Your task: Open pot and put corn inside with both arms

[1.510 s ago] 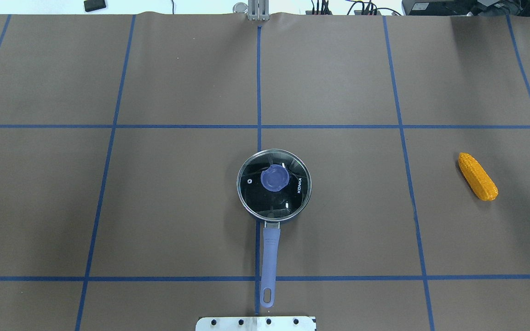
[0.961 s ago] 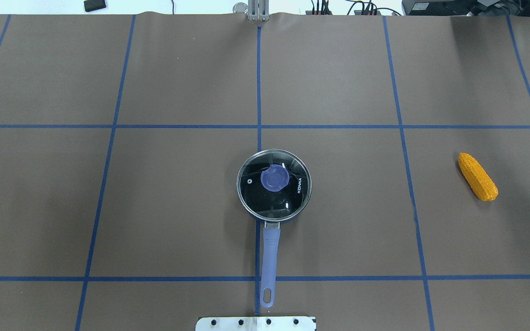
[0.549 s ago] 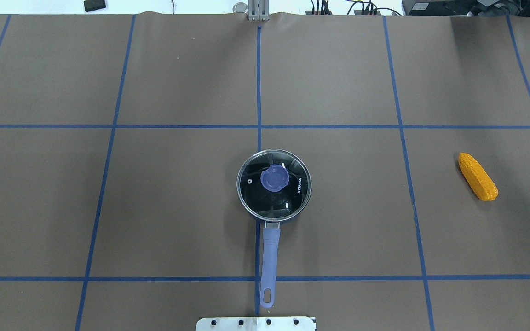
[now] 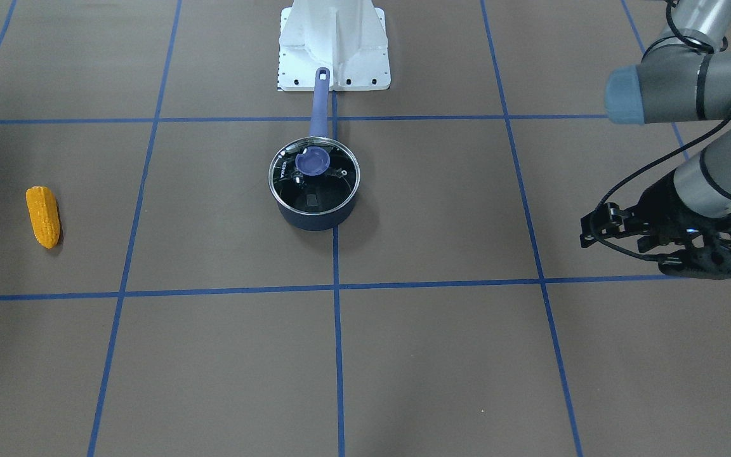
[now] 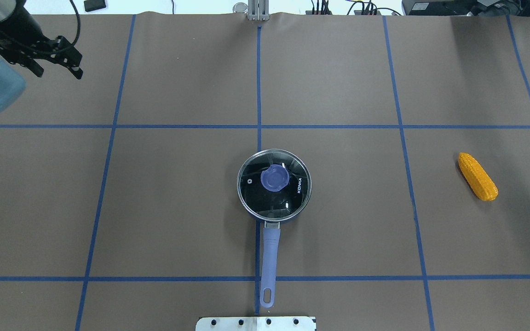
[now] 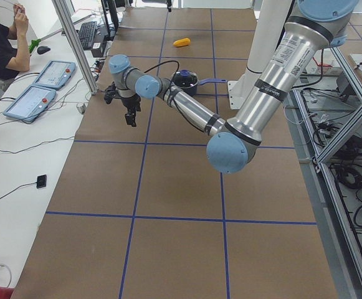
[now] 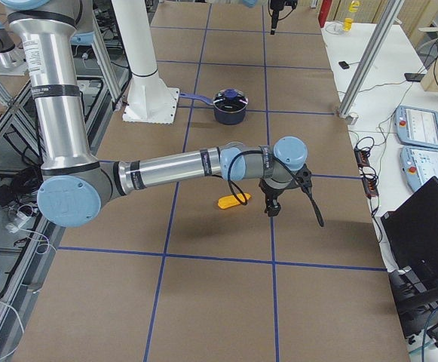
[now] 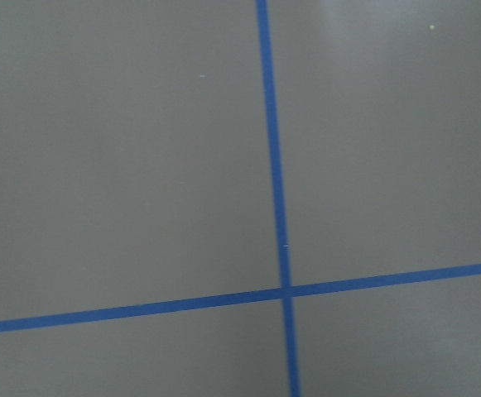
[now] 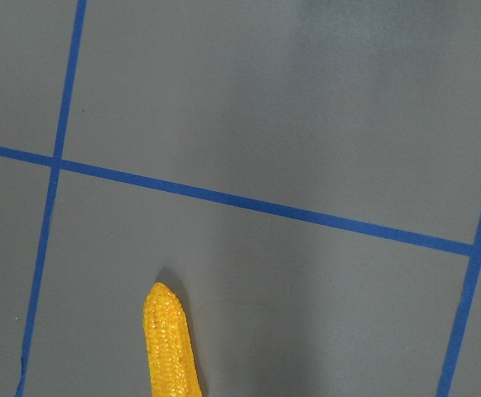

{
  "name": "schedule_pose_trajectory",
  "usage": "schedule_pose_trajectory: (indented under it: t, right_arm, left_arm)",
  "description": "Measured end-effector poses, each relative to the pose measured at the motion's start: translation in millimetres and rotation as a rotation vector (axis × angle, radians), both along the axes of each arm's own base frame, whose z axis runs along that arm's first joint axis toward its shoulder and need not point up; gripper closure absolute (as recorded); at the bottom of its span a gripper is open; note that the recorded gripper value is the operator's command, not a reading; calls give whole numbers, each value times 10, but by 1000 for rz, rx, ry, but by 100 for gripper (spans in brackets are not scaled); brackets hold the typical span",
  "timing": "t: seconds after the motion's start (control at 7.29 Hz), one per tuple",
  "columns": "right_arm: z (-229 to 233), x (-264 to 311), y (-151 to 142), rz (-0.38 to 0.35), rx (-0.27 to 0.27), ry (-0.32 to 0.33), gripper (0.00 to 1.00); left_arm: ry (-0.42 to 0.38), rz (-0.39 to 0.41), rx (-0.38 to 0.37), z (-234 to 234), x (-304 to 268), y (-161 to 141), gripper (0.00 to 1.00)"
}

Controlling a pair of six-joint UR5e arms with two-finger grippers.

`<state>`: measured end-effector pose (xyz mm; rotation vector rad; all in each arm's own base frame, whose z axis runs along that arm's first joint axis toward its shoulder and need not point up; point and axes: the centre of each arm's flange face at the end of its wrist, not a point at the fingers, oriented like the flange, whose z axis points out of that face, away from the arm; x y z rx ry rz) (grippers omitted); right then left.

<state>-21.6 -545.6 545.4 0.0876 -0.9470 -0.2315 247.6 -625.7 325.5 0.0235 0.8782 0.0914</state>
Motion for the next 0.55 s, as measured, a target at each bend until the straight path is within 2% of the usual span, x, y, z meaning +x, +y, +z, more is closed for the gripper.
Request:
schedule_pose_trajectory:
  t: [0.14, 0.27, 0.41, 0.55]
  right_arm:
    - [-41, -89, -1, -15, 36, 5, 0]
    - [-69, -224, 12, -35, 49, 12, 0]
    - [-110, -417, 55, -54, 48, 33, 0]
    - [-181, -662, 140, -54, 37, 92, 0]
  left_arm:
    - [14, 7, -9, -267, 319, 64, 1]
    - [25, 21, -6, -548, 659, 161, 1]
    - [27, 34, 18, -830, 963, 260, 1]
    - [32, 49, 50, -1098, 1212, 342, 1]
